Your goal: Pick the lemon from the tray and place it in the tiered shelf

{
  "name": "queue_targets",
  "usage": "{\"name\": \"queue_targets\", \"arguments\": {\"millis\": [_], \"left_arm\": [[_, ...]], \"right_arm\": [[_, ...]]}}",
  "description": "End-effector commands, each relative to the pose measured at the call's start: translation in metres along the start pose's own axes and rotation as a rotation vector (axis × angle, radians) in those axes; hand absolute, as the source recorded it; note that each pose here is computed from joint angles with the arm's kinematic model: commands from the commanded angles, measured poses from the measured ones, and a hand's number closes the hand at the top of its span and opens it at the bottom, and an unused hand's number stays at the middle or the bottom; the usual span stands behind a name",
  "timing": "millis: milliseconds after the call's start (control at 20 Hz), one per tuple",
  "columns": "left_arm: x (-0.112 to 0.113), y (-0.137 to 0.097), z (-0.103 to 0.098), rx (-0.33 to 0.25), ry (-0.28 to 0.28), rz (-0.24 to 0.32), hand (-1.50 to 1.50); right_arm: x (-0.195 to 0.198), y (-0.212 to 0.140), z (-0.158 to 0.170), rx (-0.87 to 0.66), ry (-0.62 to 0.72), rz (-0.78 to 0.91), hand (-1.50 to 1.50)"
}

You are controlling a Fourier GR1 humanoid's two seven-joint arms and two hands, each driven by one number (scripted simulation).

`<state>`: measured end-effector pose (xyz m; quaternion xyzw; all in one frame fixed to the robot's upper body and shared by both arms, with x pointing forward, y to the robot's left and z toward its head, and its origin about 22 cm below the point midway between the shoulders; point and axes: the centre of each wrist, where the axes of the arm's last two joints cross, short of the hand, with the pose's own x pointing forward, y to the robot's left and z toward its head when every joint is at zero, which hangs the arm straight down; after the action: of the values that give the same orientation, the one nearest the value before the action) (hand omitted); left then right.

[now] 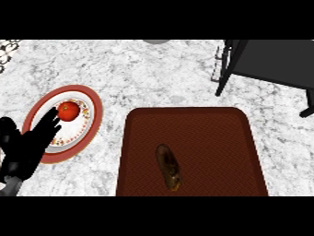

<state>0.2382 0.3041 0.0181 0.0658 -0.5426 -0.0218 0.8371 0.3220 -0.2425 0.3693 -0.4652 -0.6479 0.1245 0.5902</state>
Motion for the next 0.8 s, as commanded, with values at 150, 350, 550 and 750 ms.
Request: {"name": "queue_targets", "arguments": {"millis": [150,350,550,750], "left_arm": [[-0.021,-0.008,-0.011,0.022,0.043,0.077,0.00],[-0.013,-0.020,-0.009,-0.008,0.030,0.095,0.00],[-0.018,-0.022,-0.011,-0.035,0.025,0.076,0.00],[-0.017,-0.022,-0.019,-0.010,0.035,0.071,0.00]], "right_arm": [[-0.024,-0.001,-0.033,0.078,0.044,0.083,1.50],[-0.034,-0.002,-0.051,0.080,0.035,0.114,1.50],[-0.048,0.015,-0.063,0.067,0.031,0.146,1.50],[-0.054,0.018,-0.069,0.070,0.020,0.137,1.50]]}}
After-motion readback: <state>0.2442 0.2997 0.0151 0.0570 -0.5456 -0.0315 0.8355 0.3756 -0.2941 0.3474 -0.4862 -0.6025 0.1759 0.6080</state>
